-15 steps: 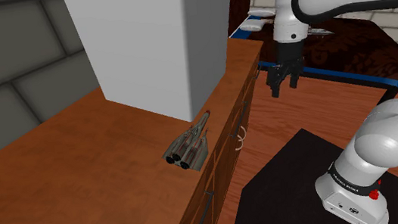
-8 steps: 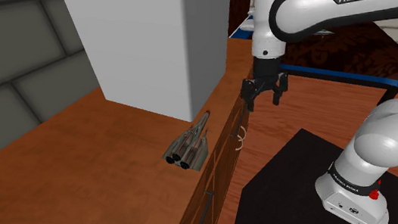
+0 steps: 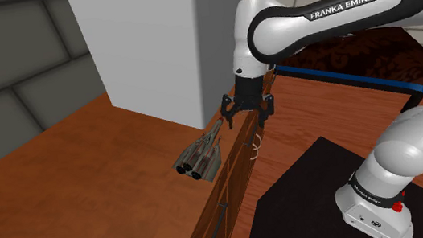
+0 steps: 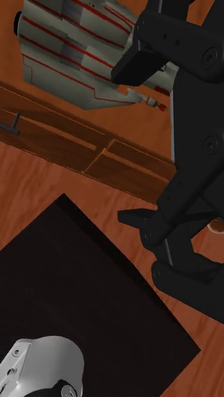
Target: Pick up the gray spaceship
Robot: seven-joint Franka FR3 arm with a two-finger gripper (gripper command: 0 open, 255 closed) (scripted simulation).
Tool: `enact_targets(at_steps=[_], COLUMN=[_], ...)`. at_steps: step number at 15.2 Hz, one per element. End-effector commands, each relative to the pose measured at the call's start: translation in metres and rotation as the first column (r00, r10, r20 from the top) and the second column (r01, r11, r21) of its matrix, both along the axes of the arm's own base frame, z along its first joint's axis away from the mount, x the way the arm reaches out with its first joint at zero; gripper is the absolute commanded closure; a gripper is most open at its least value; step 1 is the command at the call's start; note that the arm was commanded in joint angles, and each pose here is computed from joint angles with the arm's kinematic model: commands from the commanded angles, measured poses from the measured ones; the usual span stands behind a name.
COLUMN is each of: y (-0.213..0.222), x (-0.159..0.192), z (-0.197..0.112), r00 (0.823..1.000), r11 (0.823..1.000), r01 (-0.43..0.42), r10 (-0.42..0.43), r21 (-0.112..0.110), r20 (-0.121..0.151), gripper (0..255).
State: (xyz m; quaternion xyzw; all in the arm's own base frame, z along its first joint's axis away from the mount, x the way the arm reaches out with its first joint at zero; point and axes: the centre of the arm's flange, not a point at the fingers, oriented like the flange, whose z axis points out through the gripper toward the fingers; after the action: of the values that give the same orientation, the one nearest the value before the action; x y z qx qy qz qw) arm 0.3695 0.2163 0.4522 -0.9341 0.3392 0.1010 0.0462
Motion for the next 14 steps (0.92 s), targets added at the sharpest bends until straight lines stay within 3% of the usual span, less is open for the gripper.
enact_targets(at_steps=[1,5,11,14], y=[0.016,0.046,0.079,0.079], x=[0.013,0.046,0.099,0.099], z=[-0.007,-0.023,-0.046,-0.061], r00=[0.997,0.973,0.904,0.904], r11=[0.997,0.973,0.904,0.904], r01=[0.082,0.232,0.427,0.427], r10=[-0.082,-0.232,-0.427,-0.427], r21=[0.003,0.007,0.011,0.011], r20=[-0.003,-0.009,-0.017,-0.017], gripper=[0,0,0,0])
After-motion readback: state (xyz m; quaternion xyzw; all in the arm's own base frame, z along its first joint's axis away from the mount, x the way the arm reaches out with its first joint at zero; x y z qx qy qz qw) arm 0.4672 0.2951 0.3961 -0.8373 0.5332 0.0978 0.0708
